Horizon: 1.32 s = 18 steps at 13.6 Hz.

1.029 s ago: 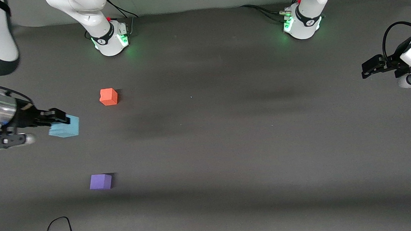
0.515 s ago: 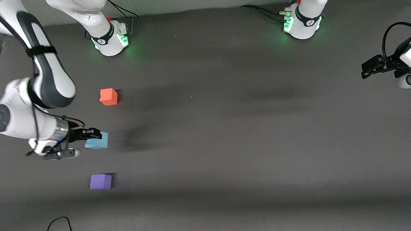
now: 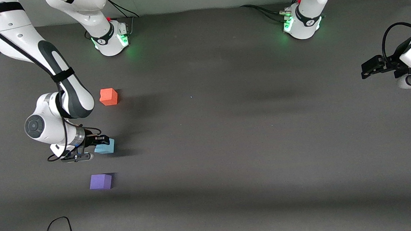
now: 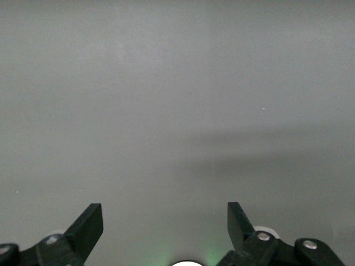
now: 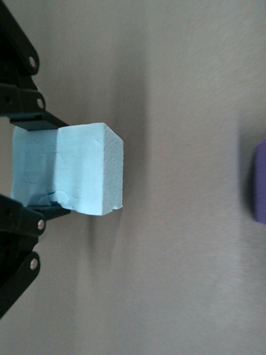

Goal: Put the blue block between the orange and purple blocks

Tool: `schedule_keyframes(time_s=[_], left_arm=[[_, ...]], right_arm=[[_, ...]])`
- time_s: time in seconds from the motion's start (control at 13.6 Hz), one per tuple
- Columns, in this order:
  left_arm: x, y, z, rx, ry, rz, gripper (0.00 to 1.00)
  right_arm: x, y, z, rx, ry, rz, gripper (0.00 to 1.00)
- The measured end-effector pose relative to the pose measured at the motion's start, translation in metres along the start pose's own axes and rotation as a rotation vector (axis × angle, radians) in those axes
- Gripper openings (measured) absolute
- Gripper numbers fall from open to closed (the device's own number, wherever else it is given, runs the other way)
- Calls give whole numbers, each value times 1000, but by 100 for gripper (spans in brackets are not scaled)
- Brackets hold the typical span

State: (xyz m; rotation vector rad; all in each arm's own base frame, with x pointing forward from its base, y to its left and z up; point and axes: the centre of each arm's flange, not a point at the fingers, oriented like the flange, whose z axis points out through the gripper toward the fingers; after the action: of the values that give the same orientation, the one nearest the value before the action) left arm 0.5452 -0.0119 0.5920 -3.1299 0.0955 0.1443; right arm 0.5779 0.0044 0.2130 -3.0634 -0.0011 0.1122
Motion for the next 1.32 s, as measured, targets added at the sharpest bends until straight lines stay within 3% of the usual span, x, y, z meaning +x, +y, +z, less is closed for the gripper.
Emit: schedule_keyframes(time_s=[0.37,0.44,0.74,0.96,1.25,1.32], left_arm=[[0,0,0,0,0,0,100],[0,0,0,0,0,0,100],[0,0,0,0,0,0,100],[0,0,0,0,0,0,100],[0,0,0,0,-1,-1,100],[0,0,0,0,-1,-3,100]], right_arm=[[-6,0,5,-3,1,-3,54],[-7,0,5,-3,0,-3,58],[-8,-4,-2,-7,-5,-11,99],[-2,-9,-58,-21,-19,-20,100],[-8,-26,-170,-52,80,-51,100],[-14,-34,-203,-61,85,-72,100]])
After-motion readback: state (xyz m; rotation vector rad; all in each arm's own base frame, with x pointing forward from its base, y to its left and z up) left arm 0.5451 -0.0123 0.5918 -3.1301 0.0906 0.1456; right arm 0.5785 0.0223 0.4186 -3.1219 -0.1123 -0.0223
